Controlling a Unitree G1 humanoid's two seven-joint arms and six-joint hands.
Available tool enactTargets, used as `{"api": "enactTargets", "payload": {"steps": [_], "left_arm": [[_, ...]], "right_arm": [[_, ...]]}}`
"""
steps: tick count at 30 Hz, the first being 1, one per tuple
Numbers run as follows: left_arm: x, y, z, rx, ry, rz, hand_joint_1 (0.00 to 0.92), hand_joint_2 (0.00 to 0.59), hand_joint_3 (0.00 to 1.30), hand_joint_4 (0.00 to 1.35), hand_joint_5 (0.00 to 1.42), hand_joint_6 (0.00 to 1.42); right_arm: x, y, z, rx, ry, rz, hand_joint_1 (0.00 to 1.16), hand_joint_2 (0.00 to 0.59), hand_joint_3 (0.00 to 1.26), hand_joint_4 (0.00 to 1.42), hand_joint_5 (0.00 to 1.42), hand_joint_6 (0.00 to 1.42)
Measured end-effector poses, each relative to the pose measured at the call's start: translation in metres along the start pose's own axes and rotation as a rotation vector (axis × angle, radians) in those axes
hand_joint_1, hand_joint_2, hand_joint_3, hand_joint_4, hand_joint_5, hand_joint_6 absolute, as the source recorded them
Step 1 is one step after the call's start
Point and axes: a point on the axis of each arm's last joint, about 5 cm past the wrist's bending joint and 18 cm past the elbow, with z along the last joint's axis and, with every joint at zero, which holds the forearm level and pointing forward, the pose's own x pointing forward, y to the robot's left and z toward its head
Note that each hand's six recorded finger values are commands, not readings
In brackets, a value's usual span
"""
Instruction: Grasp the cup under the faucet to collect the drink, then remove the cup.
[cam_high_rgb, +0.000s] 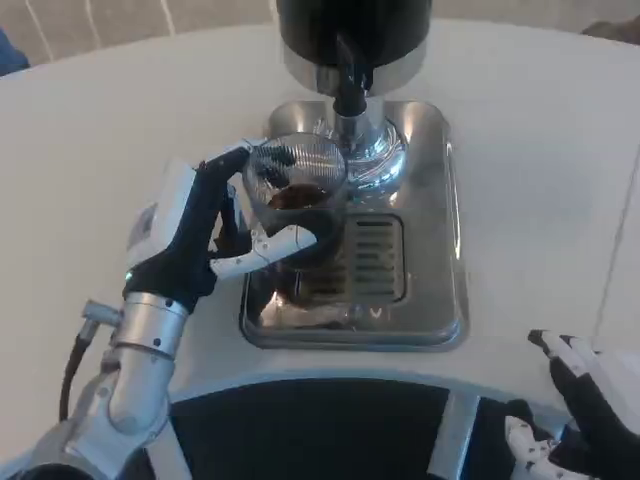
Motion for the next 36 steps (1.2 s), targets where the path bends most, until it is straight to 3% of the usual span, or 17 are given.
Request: {"api": "enactTargets", "payload": {"steps": [16,26,36], "left_arm": [[-0.015,0.025,-0.0133,0.057,-0.021,-0.026,0.533,0.078,0.99,1.15,1.37,1.04],[-0.030,0.042,-0.0202,0.077,-0.030,-0.050,0.532,0.071,1.00,1.15,1.37,1.06],[-0.048,0.057,-0.0280,0.055,0.018,-0.065,0.535,0.063,1.00,1.15,1.37,1.07]], "right_arm": [[0.003,-0.0036,0.0069,-0.009,-0.038,-0.032,0.29,0.559,0.03,0.00,0.00,0.00],[0.007,-0.0126,0.0095,0.000,-0.066,-0.091,0.26,0.559,0.02,0.00,0.00,0.00],[0.014,-0.0170,0.0118,-0.011,-0.096,-0.107,0.24,0.551,0.02,0.00,0.00,0.00]]}}
